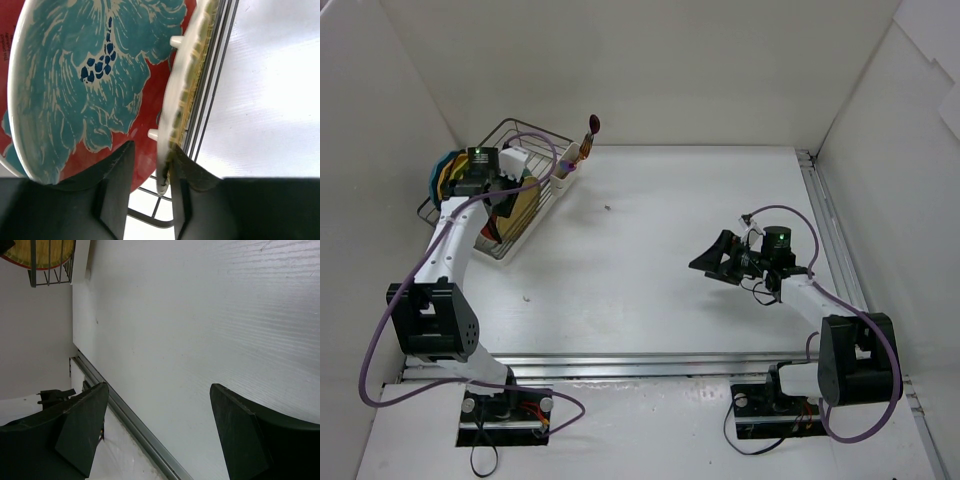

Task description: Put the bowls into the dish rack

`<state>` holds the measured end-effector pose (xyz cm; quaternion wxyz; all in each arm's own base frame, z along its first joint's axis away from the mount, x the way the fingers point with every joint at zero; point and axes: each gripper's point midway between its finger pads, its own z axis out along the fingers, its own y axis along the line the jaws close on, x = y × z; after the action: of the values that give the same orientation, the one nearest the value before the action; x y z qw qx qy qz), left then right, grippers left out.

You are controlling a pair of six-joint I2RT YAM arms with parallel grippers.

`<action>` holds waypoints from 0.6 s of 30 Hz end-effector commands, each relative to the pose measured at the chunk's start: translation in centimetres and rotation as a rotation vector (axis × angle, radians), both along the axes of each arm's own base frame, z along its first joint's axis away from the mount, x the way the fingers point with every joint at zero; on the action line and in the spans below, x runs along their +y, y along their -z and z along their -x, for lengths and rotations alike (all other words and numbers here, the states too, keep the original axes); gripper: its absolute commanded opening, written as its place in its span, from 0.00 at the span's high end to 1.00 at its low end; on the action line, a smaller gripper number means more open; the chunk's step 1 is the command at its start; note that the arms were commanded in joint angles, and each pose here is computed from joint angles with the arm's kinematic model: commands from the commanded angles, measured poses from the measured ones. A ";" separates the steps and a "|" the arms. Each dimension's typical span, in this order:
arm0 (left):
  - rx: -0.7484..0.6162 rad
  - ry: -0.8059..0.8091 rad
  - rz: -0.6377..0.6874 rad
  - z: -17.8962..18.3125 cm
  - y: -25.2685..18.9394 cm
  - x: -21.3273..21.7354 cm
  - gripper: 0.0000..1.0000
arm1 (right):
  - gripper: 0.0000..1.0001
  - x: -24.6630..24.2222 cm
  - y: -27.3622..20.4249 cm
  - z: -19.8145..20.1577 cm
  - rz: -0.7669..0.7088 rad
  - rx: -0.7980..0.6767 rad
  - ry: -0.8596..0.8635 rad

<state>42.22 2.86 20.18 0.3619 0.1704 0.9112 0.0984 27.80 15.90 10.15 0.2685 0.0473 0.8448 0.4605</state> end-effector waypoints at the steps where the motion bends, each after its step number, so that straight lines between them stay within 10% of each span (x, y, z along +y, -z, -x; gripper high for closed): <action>1: -0.085 -0.031 0.006 -0.8 -2.9 0.5 0.69 | 0.21 0.2 -1.4 -0.7 -0.025 -0.070 -0.018; 18: -0.248 -0.049 0.090 -0.2 -8.5 -0.4 0.31 | 0.20 -0.4 -3.7 -0.5 0.014 -0.129 0.002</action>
<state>41.91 2.62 22.02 0.3881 0.1449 0.9055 0.0917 27.20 15.73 11.29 0.2797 0.0419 0.8436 0.4565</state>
